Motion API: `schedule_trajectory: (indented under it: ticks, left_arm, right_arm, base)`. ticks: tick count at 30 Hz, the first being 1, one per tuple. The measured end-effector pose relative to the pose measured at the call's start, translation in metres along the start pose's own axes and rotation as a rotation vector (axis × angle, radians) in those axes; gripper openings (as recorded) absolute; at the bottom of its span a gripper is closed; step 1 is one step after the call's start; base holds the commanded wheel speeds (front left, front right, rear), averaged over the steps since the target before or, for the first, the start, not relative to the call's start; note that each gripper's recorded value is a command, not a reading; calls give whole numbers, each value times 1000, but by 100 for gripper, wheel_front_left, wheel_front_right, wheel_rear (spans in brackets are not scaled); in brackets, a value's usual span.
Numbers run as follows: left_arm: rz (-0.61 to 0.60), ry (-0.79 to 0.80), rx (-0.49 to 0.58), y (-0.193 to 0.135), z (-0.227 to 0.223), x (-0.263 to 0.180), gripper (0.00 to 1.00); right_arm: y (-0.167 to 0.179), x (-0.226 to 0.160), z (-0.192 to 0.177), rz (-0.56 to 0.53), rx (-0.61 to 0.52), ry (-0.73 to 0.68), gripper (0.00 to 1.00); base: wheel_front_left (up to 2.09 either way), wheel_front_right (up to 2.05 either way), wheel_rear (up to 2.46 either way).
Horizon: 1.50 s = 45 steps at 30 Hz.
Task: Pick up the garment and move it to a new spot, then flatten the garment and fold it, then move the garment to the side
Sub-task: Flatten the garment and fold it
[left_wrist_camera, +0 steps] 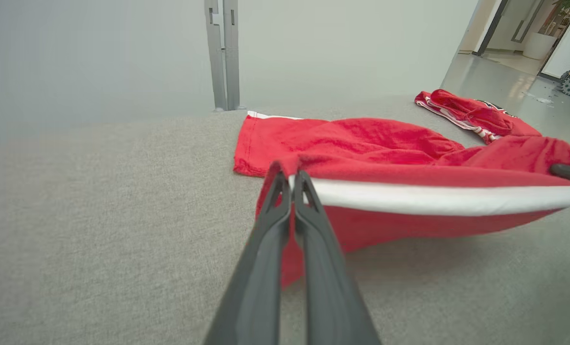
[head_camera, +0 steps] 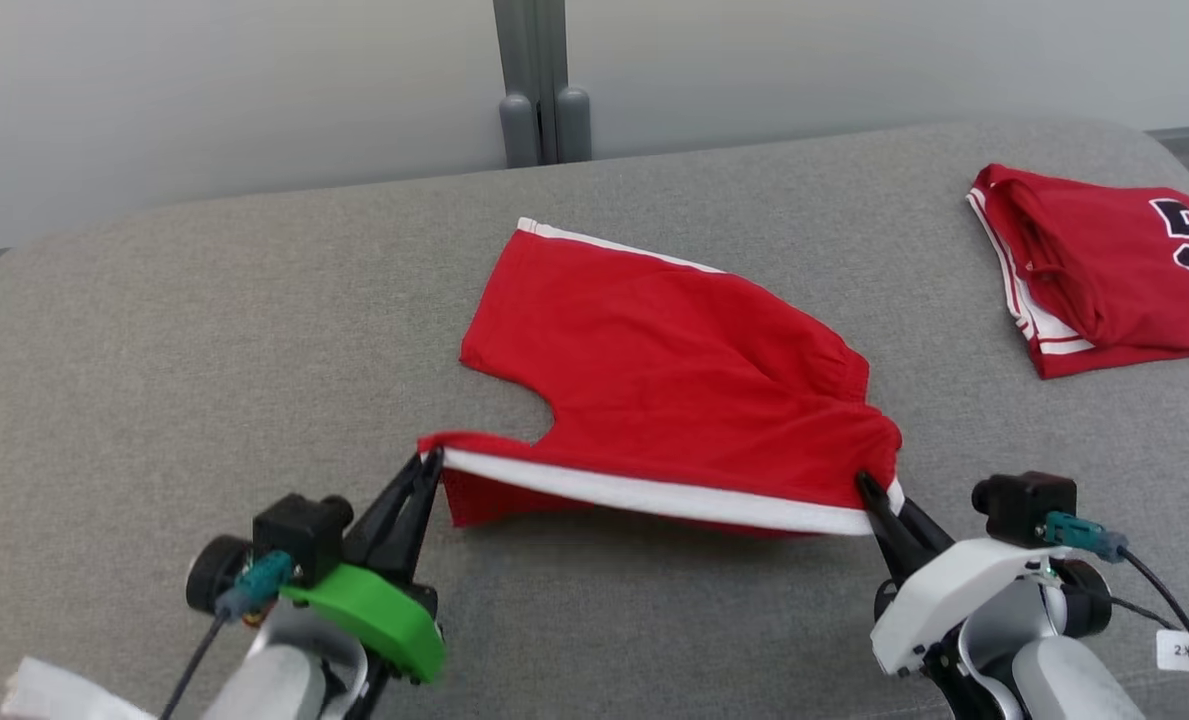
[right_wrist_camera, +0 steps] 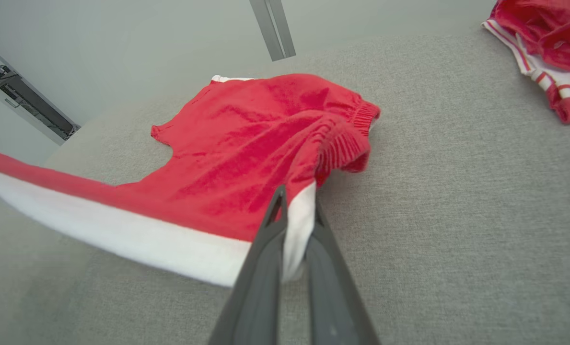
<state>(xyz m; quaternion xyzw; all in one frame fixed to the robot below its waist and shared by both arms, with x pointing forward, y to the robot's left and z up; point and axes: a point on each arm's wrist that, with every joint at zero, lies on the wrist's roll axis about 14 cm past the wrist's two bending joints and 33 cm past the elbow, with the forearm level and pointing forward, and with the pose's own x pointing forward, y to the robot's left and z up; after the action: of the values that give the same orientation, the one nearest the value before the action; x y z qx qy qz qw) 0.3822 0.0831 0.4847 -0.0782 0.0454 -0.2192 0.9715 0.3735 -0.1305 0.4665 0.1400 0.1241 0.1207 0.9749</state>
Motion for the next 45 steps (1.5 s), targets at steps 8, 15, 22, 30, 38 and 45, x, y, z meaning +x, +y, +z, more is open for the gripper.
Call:
schedule_trajectory:
  ticks: [8,15,22,30,38,45]
  left_arm:
    - [-82,-42,151,20,48,76,0]
    - [-150,0,214,24,53,135,0]
    - [-188,111,211,34,22,189,0]
    - [-181,159,195,47,-4,223,13]
    - [-192,139,180,45,-8,232,100]
    - [-167,98,214,58,23,221,100]
  right_arm:
    - [2,40,27,12,-11,-17,0]
    - [-18,77,45,-34,-17,-37,0]
    - [-50,112,39,-94,9,-21,0]
    - [-68,137,29,-117,33,-14,38]
    - [-69,138,34,-114,12,-108,100]
    - [-57,110,45,-101,-7,-199,100]
  base:
    - [0,0,0]
    - [0,0,0]
    - [0,0,0]
    - [0,0,0]
    - [0,0,0]
    - [0,0,0]
